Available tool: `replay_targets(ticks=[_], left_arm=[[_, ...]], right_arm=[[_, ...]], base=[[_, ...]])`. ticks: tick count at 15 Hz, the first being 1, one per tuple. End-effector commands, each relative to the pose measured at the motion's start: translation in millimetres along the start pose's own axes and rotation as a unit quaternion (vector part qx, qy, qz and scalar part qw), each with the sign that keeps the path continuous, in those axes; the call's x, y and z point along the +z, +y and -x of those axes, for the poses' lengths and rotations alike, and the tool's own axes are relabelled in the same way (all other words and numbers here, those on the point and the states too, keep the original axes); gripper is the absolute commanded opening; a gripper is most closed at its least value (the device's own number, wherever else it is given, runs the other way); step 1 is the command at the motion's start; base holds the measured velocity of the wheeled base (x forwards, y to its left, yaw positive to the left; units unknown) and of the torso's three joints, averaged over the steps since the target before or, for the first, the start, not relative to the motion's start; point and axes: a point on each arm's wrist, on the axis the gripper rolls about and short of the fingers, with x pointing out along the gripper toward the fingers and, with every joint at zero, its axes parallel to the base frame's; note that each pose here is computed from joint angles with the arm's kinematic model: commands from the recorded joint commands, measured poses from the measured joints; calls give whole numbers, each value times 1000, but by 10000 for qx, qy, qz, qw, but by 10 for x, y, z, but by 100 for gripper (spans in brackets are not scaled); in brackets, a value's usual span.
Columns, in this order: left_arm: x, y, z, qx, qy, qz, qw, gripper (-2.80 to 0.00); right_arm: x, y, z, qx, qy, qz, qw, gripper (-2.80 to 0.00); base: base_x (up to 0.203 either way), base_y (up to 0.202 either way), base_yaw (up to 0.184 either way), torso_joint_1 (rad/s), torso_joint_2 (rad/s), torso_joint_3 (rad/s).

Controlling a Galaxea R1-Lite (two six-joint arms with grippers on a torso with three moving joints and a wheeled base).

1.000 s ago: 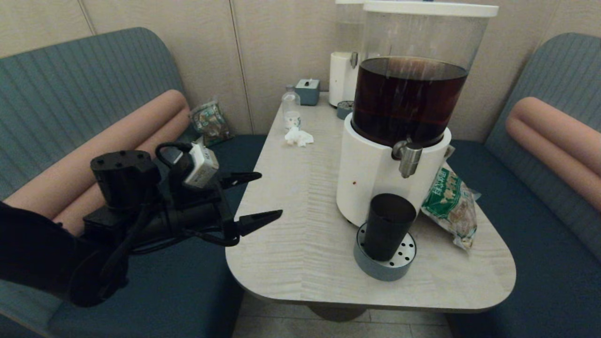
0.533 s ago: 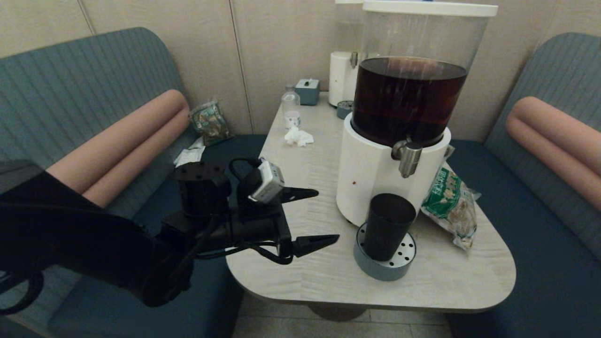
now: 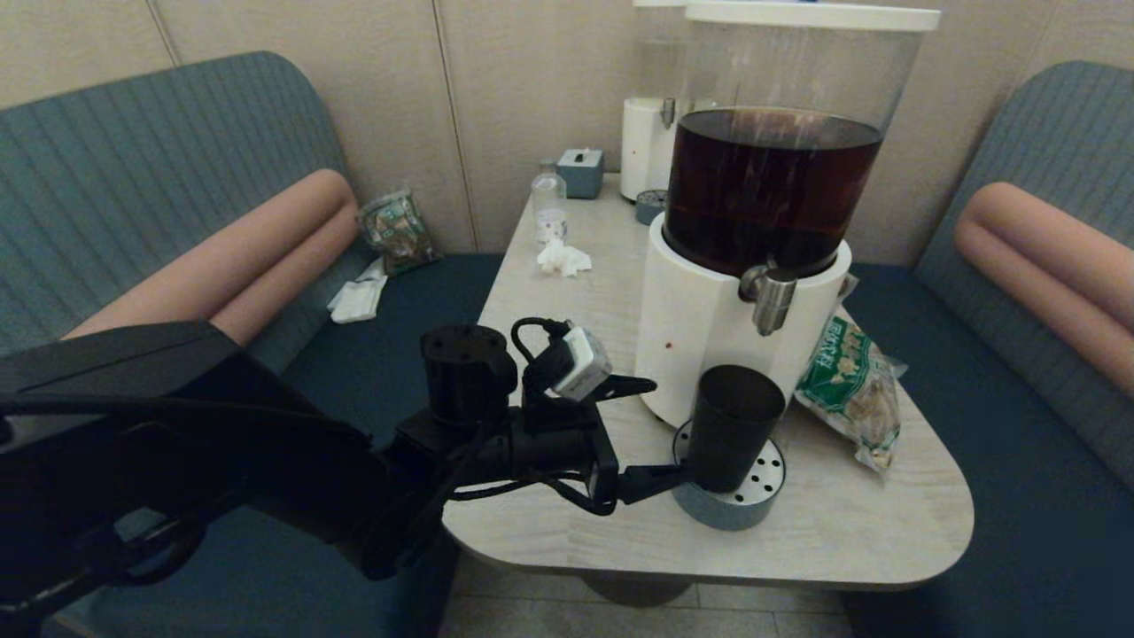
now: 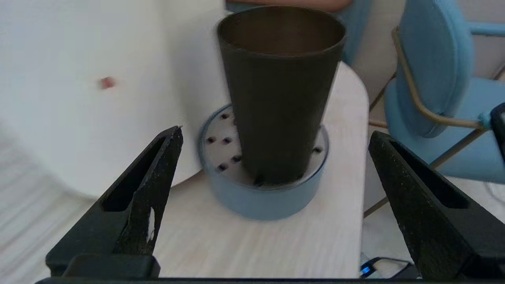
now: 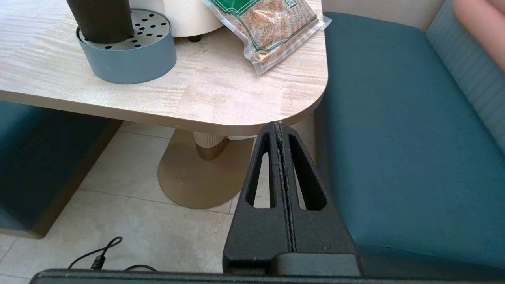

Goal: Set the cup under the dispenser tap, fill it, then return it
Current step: Place the cup next to the water dispenser

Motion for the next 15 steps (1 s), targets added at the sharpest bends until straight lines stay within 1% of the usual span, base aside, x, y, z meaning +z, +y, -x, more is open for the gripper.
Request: replay_targets(ticks=[1, 5, 8, 15], left_arm=[[-14, -71, -140, -168, -54, 16, 9998, 0], [26, -152, -271, -214, -123, 61, 9997, 0], [33, -150, -295, -220, -147, 58, 9996, 0], [-64, -69, -420, -65, -135, 111, 9998, 0]], right_arm=[[0, 0, -1, 6, 5, 5, 10000, -280], [0, 0, -1, 6, 5, 5, 10000, -280], [0, 0, -1, 6, 5, 5, 10000, -280], [0, 0, -1, 6, 5, -3, 10000, -280]], base=[[0, 0, 0, 0, 0, 0], [0, 0, 0, 0, 0, 0], [0, 0, 0, 0, 0, 0], [0, 0, 0, 0, 0, 0]])
